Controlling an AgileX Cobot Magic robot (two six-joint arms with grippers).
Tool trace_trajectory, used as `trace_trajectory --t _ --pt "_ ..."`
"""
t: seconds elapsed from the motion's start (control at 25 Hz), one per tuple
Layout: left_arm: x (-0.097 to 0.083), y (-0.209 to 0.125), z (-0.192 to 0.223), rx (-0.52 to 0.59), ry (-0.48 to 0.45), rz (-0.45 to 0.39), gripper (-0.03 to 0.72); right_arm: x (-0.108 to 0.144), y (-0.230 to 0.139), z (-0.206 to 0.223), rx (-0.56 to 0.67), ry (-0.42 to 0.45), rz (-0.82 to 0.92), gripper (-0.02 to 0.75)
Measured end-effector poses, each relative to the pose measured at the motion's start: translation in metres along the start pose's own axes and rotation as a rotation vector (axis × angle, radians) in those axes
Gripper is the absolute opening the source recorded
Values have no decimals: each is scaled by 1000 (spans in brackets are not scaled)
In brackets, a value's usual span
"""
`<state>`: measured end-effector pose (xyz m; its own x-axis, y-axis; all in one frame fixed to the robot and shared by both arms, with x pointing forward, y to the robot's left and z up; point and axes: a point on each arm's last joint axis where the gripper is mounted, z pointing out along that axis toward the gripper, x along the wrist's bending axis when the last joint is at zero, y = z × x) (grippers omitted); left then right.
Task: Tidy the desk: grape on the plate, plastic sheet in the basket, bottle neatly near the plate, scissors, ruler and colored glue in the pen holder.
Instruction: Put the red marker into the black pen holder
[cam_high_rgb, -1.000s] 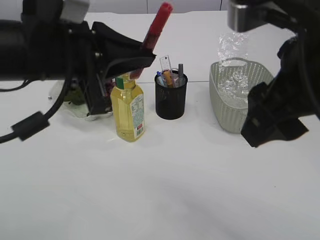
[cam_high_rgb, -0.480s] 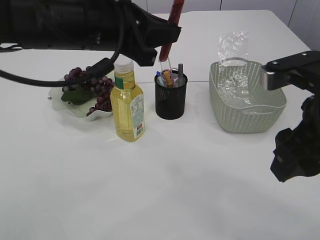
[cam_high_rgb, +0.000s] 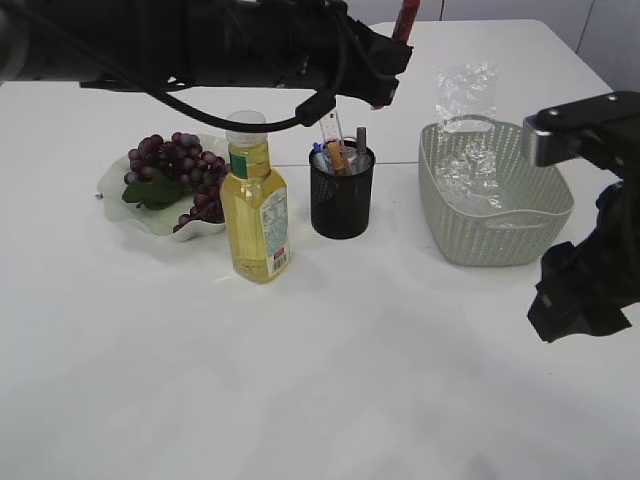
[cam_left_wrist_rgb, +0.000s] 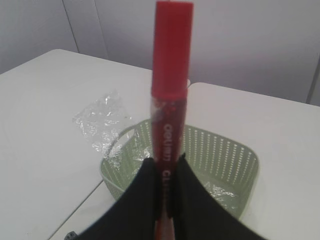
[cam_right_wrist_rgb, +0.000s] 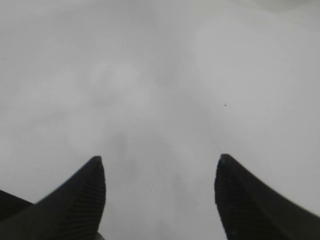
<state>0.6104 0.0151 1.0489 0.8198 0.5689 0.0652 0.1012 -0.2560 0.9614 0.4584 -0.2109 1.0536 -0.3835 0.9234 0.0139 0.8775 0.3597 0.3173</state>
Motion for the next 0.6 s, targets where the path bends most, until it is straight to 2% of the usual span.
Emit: trace_trajectory --t 0.32,0.4,0.6 --pt "19 -22 34 56 103 -33 35 -6 -9 13 17 -8 25 501" --pt "20 -30 38 72 109 -40 54 -6 -9 13 15 -8 25 501" --pt "20 -54 50 120 101 -57 36 -6 -9 13 10 -8 25 501"
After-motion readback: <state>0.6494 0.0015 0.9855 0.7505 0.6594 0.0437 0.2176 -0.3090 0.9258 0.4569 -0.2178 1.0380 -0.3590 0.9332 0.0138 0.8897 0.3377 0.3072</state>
